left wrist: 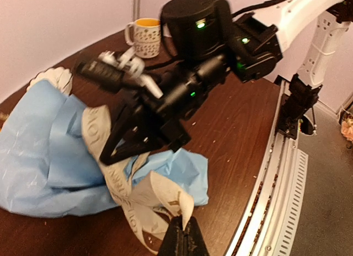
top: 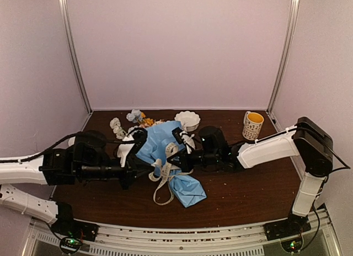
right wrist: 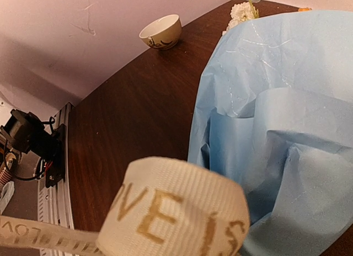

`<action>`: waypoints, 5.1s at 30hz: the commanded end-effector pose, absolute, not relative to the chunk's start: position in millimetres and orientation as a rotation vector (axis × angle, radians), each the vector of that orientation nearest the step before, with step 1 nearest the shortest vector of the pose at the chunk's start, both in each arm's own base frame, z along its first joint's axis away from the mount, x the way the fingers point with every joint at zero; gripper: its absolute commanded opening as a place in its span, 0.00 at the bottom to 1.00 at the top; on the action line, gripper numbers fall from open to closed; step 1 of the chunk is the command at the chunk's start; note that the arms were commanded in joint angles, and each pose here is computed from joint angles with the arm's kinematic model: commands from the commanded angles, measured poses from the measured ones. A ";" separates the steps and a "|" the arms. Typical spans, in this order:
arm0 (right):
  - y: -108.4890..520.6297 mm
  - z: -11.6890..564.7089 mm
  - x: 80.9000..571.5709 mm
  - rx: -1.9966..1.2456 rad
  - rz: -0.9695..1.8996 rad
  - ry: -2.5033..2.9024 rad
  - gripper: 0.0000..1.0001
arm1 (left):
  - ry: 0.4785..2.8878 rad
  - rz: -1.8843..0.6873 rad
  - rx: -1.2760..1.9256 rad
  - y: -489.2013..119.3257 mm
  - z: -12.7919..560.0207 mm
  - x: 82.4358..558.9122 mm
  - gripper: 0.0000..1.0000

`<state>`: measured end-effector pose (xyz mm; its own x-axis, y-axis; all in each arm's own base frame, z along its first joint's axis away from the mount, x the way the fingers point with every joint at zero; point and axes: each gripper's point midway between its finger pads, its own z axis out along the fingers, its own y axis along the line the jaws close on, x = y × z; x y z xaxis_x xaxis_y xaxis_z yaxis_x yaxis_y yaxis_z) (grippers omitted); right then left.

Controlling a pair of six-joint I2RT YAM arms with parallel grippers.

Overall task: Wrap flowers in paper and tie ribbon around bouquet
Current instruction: Cross the half-tied ribbon over the folded bouquet.

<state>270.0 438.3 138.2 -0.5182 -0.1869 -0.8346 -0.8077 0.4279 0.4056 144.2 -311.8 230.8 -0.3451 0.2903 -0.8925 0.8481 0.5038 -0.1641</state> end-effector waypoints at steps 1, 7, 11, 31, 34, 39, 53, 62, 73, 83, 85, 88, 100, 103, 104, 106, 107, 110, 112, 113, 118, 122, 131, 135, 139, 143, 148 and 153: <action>441.6 137.8 266.6 -0.937 1.083 1.971 0.00 | 1.731 -0.865 1.179 -363.0 250.5 130.9 0.00; 439.3 137.9 264.1 -0.995 1.100 1.971 0.00 | 1.603 -0.936 1.411 -426.8 239.1 115.5 0.00; 438.7 138.4 264.8 -1.020 1.103 1.976 0.00 | 1.553 -0.933 1.466 -461.8 239.2 122.7 0.00; 434.4 141.0 256.1 -1.099 1.094 1.956 0.00 | 1.461 -0.812 1.511 -501.1 247.2 142.6 0.77; 434.5 141.8 256.4 -1.104 1.090 1.952 0.00 | 1.450 -0.776 1.432 -482.7 268.5 149.0 0.78; 435.1 142.8 252.1 -1.136 1.104 1.935 0.00 | 1.519 -0.854 1.194 -430.2 292.8 175.4 0.58; 438.0 151.6 232.5 -1.325 1.145 1.796 0.00 | 1.771 -0.949 0.886 -352.1 221.2 250.9 0.64; 438.3 155.8 223.7 -1.395 1.172 1.733 0.00 | 1.838 -0.981 0.928 -364.7 186.7 260.3 0.59; 439.1 151.3 222.7 -1.436 1.160 1.737 0.00 | 1.797 -1.133 0.965 -381.4 190.9 250.3 0.50; 437.9 148.9 222.4 -1.445 1.153 1.747 0.00 | 1.795 -1.165 0.991 -379.9 194.2 241.6 0.05; 437.2 149.2 223.3 -1.441 1.145 1.752 0.00 | 1.798 -1.144 0.968 -376.0 196.1 243.5 0.00; 433.5 150.4 229.4 -1.407 1.097 1.787 0.15 | 1.827 -1.058 0.895 -362.3 190.3 250.5 0.00; 390.6 133.7 270.1 -1.261 0.825 1.999 0.43 | 1.874 -0.995 0.671 -328.6 166.3 254.2 0.00; 391.9 123.3 271.9 -1.322 0.790 2.026 0.45 | 1.877 -1.001 0.656 -327.0 163.8 253.5 0.00; 393.6 121.5 271.7 -1.346 0.788 2.026 0.45 | 1.876 -1.001 0.653 -326.8 164.3 253.8 0.00; 396.7 119.0 269.2 -1.391 0.799 2.025 0.44 | 1.870 -1.001 0.646 -326.2 166.0 254.0 0.00; 398.4 116.4 266.9 -1.414 0.807 2.024 0.44 | 1.871 -1.000 0.641 -325.5 165.6 254.2 0.00; 401.4 112.4 259.2 -1.470 0.826 2.024 0.44 | 1.878 -0.997 0.630 -324.2 162.8 254.7 0.00; 400.3 106.1 256.7 -1.500 0.807 2.036 0.44 | 1.882 -1.004 0.630 -325.1 160.6 254.2 0.00; 399.5 102.5 255.7 -1.513 0.795 2.045 0.44 | 1.881 -1.007 0.630 -325.7 160.2 254.2 0.00; 398.5 95.8 247.7 -1.583 0.780 2.052 0.40 | 1.879 -1.010 0.625 -326.7 160.4 255.6 0.00; 400.2 94.6 242.4 -1.607 0.803 2.050 0.27 | 1.887 -1.002 0.625 -326.4 157.6 256.3 0.00; 409.8 127.5 231.3 -1.559 0.955 1.987 0.00 | 1.918 -0.976 0.586 -320.4 148.0 258.5 0.00; 412.9 139.9 221.9 -1.515 1.059 1.968 0.00 | 1.928 -0.989 0.579 -325.5 141.3 262.0 0.00; 414.2 147.2 211.4 -1.469 1.169 1.952 0.00 | 1.947 -0.979 0.575 -329.2 133.0 267.0 0.00; 413.6 146.4 200.0 -1.467 1.251 1.946 0.00 | 1.966 -0.961 0.573 -331.8 129.2 272.0 0.00; 409.7 130.3 185.5 -1.587 1.229 1.998 0.09 | 1.992 -0.940 0.564 -332.8 123.7 276.4 0.00; 401.5 140.7 202.3 -1.604 1.132 2.027 0.34 | 1.991 -0.943 0.566 -333.2 124.9 276.2 0.00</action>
